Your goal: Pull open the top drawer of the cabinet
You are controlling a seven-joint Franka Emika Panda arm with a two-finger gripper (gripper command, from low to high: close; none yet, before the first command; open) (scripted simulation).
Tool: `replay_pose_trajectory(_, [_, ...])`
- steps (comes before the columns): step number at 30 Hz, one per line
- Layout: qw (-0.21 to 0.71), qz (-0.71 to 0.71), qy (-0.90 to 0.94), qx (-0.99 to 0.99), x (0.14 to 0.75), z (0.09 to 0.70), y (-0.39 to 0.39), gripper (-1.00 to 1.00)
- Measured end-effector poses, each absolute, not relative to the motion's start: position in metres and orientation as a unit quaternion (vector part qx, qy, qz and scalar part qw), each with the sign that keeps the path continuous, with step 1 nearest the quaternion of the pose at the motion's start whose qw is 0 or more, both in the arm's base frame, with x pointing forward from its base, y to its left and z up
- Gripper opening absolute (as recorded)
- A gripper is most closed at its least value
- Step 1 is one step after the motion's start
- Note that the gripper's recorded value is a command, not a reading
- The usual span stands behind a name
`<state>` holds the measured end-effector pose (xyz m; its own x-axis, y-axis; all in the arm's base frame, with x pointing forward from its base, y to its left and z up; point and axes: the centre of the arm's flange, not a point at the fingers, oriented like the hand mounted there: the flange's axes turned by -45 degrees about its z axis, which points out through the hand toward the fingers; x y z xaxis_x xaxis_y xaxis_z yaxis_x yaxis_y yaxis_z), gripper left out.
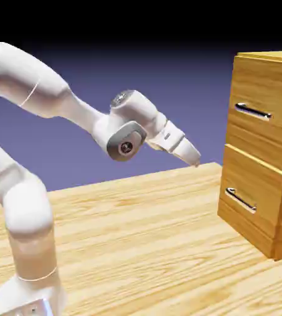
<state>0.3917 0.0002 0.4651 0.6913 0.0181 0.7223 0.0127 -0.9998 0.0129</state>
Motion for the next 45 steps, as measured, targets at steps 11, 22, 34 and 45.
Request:
replay_pose_trajectory(11, [-0.040,0.435,-0.136,0.889,0.406,0.519,-0.029,0.00])
replay_pose_trajectory(22, [-0.111,0.471,-0.249,0.839,0.418,0.553,-0.036,0.00])
replay_pose_trajectory(34, [-0.210,0.500,-0.339,0.769,0.441,0.565,-0.024,0.00])
replay_pose_trajectory(45, [-0.313,0.513,-0.401,0.691,0.476,0.554,-0.003,0.00])
